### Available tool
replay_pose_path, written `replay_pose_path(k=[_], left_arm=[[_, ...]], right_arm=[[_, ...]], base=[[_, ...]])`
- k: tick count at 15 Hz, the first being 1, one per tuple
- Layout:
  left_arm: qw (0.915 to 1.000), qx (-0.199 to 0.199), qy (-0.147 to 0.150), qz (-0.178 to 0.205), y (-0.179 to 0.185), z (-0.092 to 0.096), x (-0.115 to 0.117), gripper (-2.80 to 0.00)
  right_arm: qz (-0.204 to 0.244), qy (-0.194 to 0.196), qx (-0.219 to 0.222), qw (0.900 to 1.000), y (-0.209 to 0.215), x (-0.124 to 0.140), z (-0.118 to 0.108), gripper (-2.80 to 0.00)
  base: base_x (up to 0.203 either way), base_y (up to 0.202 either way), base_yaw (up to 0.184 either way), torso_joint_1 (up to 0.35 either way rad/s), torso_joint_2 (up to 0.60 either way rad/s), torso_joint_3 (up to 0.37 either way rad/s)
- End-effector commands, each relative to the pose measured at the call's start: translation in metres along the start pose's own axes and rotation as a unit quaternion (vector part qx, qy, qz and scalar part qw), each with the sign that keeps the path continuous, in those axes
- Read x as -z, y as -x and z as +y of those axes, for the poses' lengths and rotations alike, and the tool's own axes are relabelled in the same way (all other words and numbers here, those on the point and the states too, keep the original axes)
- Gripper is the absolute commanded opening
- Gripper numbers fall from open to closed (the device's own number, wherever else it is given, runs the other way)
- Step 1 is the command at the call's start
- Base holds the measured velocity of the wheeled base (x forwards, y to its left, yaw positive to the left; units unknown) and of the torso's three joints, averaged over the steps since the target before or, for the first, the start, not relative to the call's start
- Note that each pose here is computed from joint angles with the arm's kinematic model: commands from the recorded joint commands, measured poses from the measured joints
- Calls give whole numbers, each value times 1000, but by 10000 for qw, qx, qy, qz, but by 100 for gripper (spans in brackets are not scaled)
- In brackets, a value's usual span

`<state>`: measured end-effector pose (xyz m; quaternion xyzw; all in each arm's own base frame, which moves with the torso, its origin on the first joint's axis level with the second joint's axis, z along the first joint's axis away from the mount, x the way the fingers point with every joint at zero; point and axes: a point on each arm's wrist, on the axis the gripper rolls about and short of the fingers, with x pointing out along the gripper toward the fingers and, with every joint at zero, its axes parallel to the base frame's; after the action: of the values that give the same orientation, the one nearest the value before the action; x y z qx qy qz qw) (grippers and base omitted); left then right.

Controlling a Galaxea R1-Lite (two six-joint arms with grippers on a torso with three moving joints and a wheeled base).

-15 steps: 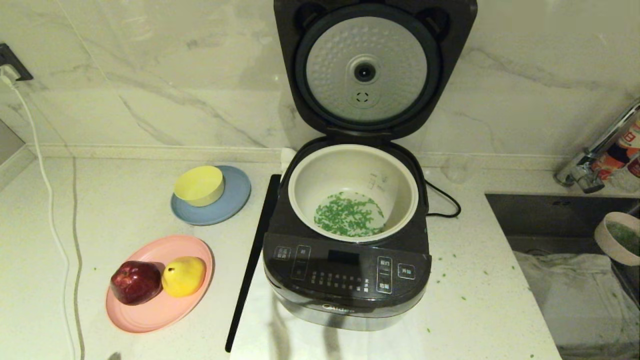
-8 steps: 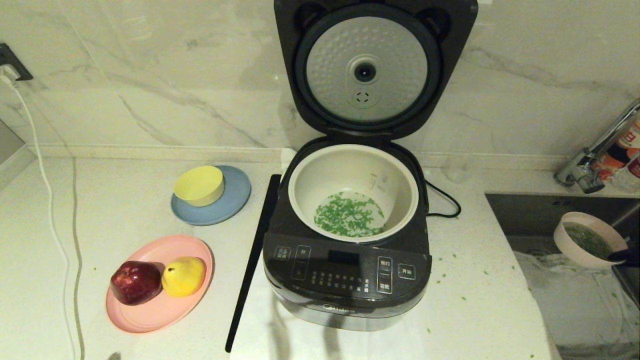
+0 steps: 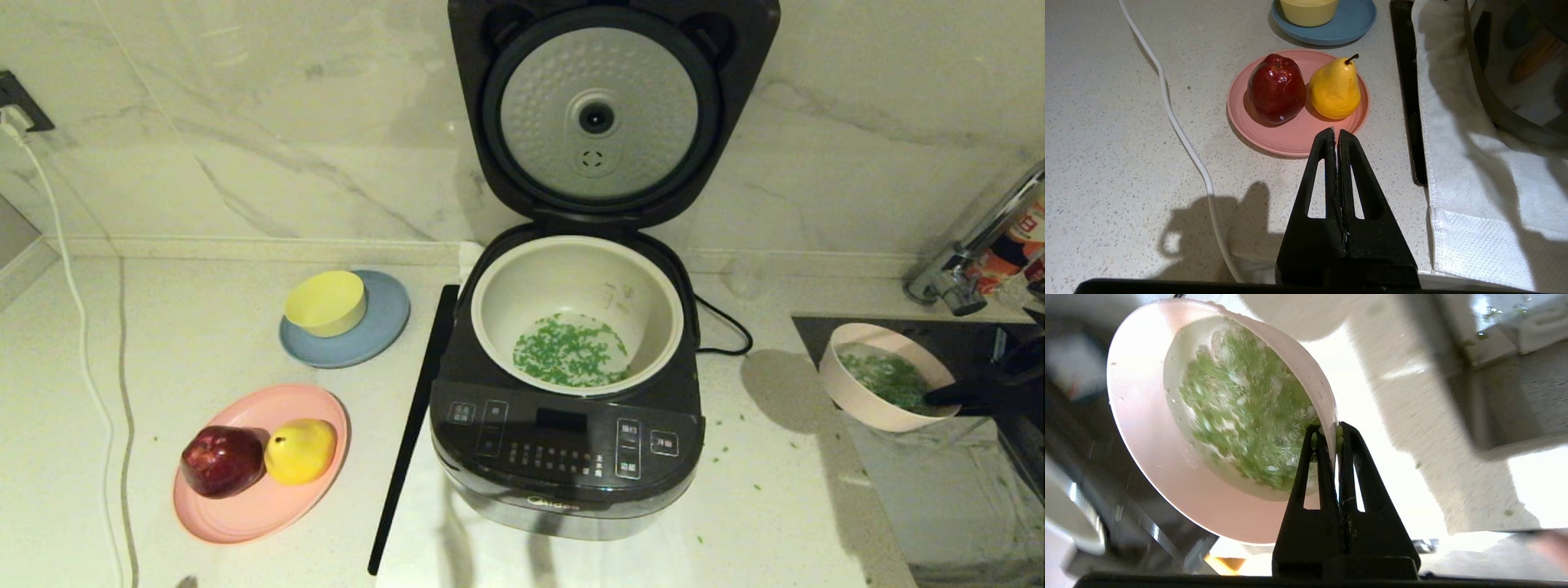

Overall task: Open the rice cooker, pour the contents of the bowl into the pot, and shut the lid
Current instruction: Pour the water from the bowl into the rice cooker

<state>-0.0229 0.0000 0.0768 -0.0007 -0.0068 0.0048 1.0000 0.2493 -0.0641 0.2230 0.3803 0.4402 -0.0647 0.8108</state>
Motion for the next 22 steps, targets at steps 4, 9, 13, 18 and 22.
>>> replay_pose_path(k=[4,9,13,18,22], left_arm=[[10000,-1,6,47,-1,0,2,-280],[10000,-6,1,45,-1,0,2,-280],[10000,-5,4,45,-1,0,2,-280],[10000,-6,8,47,-1,0,2,-280],[10000,1,1,45,-1,0,2,-280]], right_arm=[[61,936,-387,9948,34,29,74,-280],[122,1555,-573,9861,39,61,128,-280],[15,1915,-659,9793,40,76,159,-280],[-59,2301,-735,9704,36,96,188,-280],[-40,2424,-789,9670,29,113,205,-280]], base=[[0,0,0,0,0,0],[0,0,0,0,0,0],[0,0,0,0,0,0],[0,0,0,0,0,0],[0,0,0,0,0,0]])
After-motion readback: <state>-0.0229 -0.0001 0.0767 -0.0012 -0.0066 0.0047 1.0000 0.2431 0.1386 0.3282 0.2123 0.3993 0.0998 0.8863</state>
